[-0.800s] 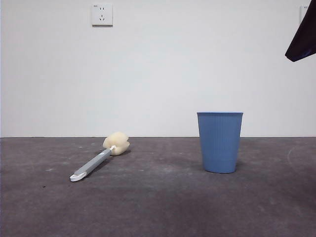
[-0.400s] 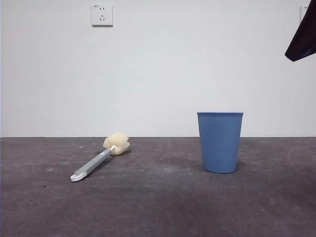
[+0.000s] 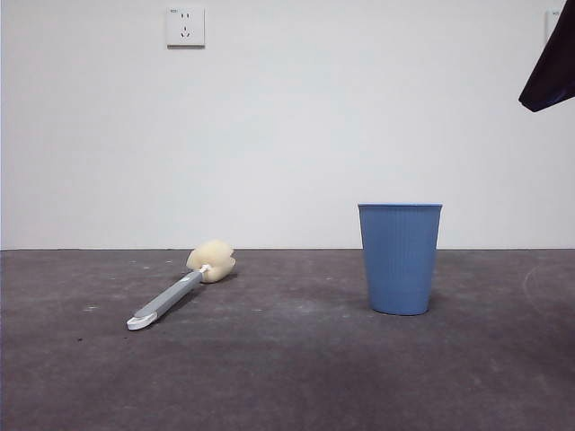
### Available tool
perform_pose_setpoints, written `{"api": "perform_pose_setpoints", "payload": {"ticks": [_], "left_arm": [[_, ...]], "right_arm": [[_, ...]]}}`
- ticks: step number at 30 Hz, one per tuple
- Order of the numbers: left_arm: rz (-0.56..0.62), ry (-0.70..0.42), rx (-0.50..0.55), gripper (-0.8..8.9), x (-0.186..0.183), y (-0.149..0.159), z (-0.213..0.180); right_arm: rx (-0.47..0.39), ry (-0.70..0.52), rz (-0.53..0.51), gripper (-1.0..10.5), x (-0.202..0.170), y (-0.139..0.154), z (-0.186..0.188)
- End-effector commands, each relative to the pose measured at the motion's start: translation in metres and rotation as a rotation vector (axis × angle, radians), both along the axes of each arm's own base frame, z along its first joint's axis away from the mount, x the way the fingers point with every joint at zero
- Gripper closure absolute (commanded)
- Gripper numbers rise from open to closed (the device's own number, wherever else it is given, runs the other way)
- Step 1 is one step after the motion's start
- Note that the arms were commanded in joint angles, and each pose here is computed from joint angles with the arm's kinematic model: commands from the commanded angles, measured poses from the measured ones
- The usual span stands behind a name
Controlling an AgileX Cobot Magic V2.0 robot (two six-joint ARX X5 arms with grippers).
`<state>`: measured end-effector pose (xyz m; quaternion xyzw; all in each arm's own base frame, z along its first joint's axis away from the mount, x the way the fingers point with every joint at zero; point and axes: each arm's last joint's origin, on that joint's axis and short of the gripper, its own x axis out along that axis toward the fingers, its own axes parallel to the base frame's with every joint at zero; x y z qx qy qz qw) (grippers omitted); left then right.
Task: Pick up the cup brush,pick up the cup,insert the brush into the cup,clean the cup,put the cup brush back,put the cup back to the fixed position on the table
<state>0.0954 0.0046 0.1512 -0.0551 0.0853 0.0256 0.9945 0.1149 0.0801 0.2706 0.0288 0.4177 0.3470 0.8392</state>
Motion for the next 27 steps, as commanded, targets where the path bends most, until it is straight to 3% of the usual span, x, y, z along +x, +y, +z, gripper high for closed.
{"api": "perform_pose_setpoints", "payload": {"ticks": [1, 17, 21, 23, 27], "left_arm": [[0.008, 0.009, -0.003, 8.17, 0.000, 0.000, -0.004], [0.008, 0.009, -0.003, 8.17, 0.000, 0.000, -0.004], [0.008, 0.009, -0.003, 8.17, 0.000, 0.000, -0.004], [0.008, 0.009, -0.003, 8.17, 0.000, 0.000, -0.004], [0.007, 0.009, -0.003, 8.17, 0.000, 0.000, -0.004]], "right_arm": [[0.008, -0.005, -0.006, 9.5, 0.000, 0.000, 0.002], [0.002, -0.016, 0.002, 9.5, 0.000, 0.000, 0.002], [-0.083, -0.218, -0.024, 9.5, 0.001, -0.010, 0.010], [-0.071, -0.316, -0.040, 9.5, 0.002, -0.016, 0.015], [-0.014, -0.481, -0.182, 9.5, 0.000, -0.037, 0.013]]}}
